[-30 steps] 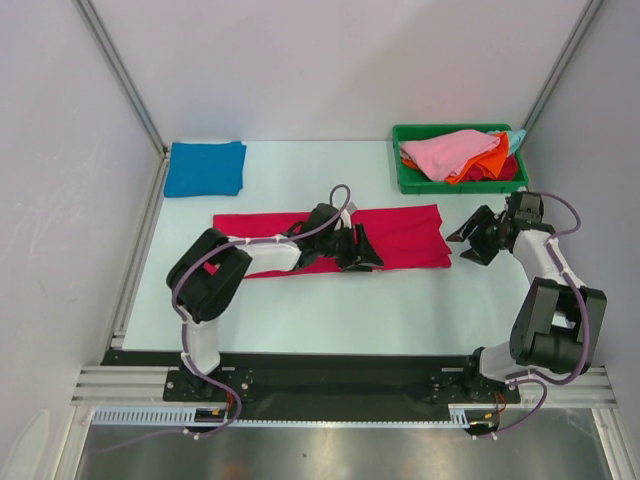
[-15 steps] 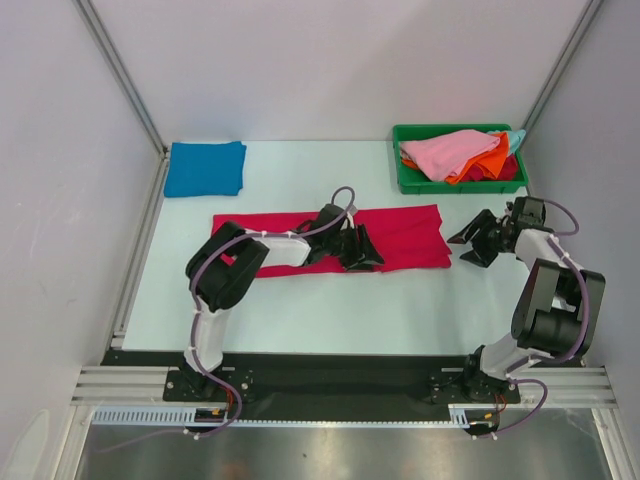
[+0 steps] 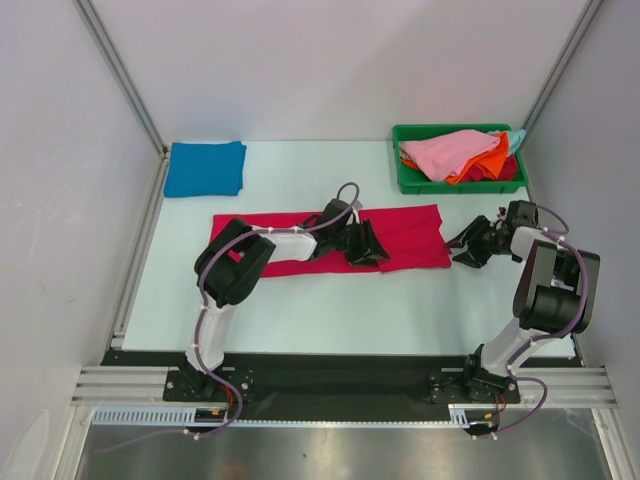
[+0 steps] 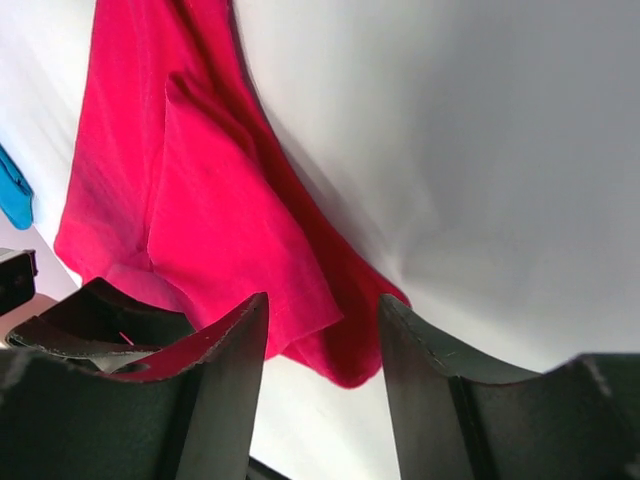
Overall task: Fold and stack the t-shirts
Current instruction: Fold the tshirt
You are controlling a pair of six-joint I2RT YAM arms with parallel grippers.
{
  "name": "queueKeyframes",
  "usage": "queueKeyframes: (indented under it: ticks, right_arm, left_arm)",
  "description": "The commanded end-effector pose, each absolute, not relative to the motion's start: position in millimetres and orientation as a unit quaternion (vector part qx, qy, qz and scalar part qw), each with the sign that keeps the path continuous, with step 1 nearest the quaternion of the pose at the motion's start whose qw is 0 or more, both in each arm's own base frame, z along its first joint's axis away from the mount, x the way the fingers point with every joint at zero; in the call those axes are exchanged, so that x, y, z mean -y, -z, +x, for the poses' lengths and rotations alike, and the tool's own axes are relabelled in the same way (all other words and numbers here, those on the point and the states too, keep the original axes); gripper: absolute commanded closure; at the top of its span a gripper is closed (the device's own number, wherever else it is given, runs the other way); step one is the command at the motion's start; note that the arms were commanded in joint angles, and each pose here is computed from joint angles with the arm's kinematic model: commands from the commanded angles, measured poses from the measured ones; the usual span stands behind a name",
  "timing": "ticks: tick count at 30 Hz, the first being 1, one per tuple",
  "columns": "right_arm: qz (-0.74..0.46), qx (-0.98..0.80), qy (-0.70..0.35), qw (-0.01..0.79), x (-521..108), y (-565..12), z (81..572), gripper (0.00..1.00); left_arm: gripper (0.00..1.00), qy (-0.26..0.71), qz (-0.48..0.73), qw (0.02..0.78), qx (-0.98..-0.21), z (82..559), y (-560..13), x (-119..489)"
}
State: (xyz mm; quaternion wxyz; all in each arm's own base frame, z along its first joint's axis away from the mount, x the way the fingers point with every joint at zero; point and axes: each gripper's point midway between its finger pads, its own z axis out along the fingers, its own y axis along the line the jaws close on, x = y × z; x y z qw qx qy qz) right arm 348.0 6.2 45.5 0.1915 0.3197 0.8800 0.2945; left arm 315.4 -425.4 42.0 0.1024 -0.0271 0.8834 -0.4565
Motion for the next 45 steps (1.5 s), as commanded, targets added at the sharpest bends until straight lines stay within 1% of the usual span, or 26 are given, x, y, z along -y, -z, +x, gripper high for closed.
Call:
queueKeyframes:
  ticks: [1,5,7,8,10,11,13,14,16,17,20,23,30,40,45]
  right_arm:
    - [0.309,-0.872,-0.308,0.221,-3,-56,367,0.48]
    - [0.310,-0.871,-0.312,0.218,-3,-52,370,0.51]
    - [0.311,-0.871,-0.312,0.216,-3,-50,371,0.53]
    - [0.310,-0.872,-0.310,0.219,-2,-51,372,0.54]
    - [0.309,-0.872,-0.310,0.220,-2,-51,373,0.56]
    - [0.307,-0.871,-0.312,0.221,-2,-52,374,0.59]
    - [0.305,-0.871,-0.314,0.222,-2,-53,376,0.65]
    - [0.304,-0.871,-0.316,0.222,-2,-53,377,0.73]
    - [0.301,-0.869,-0.320,0.227,-3,-57,380,0.80]
    - [0.300,-0.869,-0.319,0.230,-3,-60,381,0.86]
    - [0.293,-0.871,-0.314,0.240,-5,-73,385,0.92]
    - [0.277,-0.874,-0.317,0.243,-13,-84,391,0.97]
    - [0.269,-0.869,-0.333,0.247,-29,-98,414,0.98]
    - [0.266,-0.858,-0.356,0.256,-41,-112,453,0.99]
    - [0.269,-0.856,-0.361,0.254,-44,-110,471,0.99]
  left_arm:
    - [0.49,0.471,-0.021,0.094,-0.877,318,-50,433]
    - [0.47,0.466,-0.019,0.086,-0.881,318,-46,435]
    - [0.48,0.470,-0.020,0.083,-0.879,318,-47,436]
    - [0.52,0.473,-0.022,0.085,-0.877,319,-48,437]
    - [0.57,0.478,-0.020,0.084,-0.874,319,-51,438]
    - [0.62,0.479,-0.021,0.085,-0.873,319,-53,438]
    - [0.68,0.483,-0.018,0.087,-0.871,319,-58,439]
    - [0.73,0.482,-0.017,0.087,-0.871,319,-58,439]
    - [0.77,0.484,-0.014,0.094,-0.870,321,-65,437]
    - [0.81,0.484,-0.012,0.097,-0.869,322,-67,437]
    - [0.86,0.486,-0.011,0.108,-0.867,330,-79,433]
    - [0.88,0.487,-0.015,0.121,-0.865,343,-90,427]
    - [0.88,0.500,-0.041,0.138,-0.854,374,-107,414]
    - [0.87,0.522,-0.075,0.146,-0.837,416,-113,405]
    - [0.86,0.528,-0.084,0.145,-0.832,429,-112,405]
